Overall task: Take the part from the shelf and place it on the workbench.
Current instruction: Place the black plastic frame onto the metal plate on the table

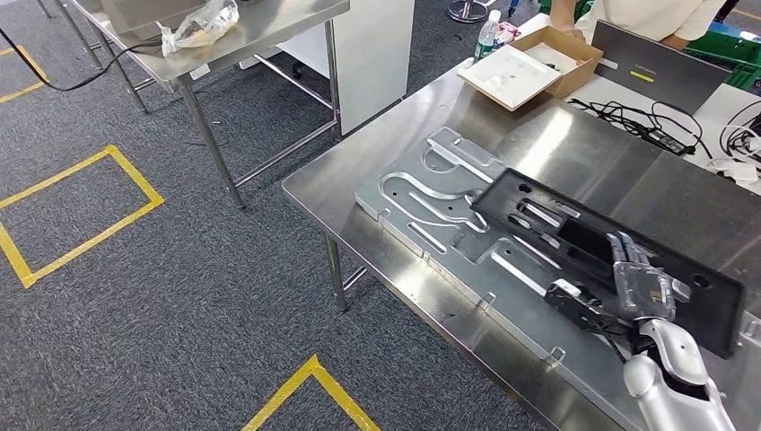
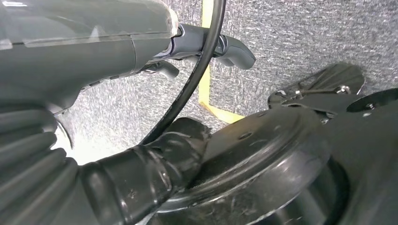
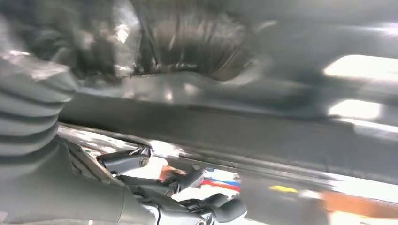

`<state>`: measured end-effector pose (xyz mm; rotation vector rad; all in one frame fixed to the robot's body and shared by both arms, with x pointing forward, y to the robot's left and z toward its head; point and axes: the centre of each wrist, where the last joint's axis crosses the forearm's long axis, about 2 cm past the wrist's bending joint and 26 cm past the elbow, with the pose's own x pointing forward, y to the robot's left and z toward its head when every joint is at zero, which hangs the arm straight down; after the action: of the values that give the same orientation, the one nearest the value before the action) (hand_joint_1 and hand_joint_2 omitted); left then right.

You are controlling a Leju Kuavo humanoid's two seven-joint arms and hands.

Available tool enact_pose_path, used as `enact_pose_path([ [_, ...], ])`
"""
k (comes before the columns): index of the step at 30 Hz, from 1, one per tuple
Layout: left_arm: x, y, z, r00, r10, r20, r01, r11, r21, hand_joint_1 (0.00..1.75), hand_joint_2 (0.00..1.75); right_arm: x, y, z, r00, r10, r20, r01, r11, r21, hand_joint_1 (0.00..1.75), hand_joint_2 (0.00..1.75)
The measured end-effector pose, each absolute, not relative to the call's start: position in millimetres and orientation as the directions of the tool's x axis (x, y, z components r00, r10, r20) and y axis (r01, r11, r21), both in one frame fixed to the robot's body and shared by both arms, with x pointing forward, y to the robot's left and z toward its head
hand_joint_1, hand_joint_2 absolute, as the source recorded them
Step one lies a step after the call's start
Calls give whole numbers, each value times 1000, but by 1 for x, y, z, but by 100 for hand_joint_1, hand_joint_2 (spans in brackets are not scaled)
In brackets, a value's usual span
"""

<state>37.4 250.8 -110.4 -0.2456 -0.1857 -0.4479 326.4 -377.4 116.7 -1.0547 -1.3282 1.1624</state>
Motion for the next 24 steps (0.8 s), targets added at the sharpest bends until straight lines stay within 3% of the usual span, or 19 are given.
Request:
enact_pose_path([
  [6, 37, 251, -110, 897, -375, 233, 420, 888, -186, 0, 0, 313, -340, 147, -232, 968, 91, 75, 111, -991, 0, 0],
  [12, 35, 248, -111, 898, -369, 240, 416, 890, -187, 0, 0, 301, -343, 174, -286, 957, 44, 169, 96, -981, 0, 0],
  [24, 35, 248, -110, 899, -368, 240, 414, 891, -185, 0, 0, 284, -345, 183, -325, 945, 21, 216, 95, -972, 0, 0],
])
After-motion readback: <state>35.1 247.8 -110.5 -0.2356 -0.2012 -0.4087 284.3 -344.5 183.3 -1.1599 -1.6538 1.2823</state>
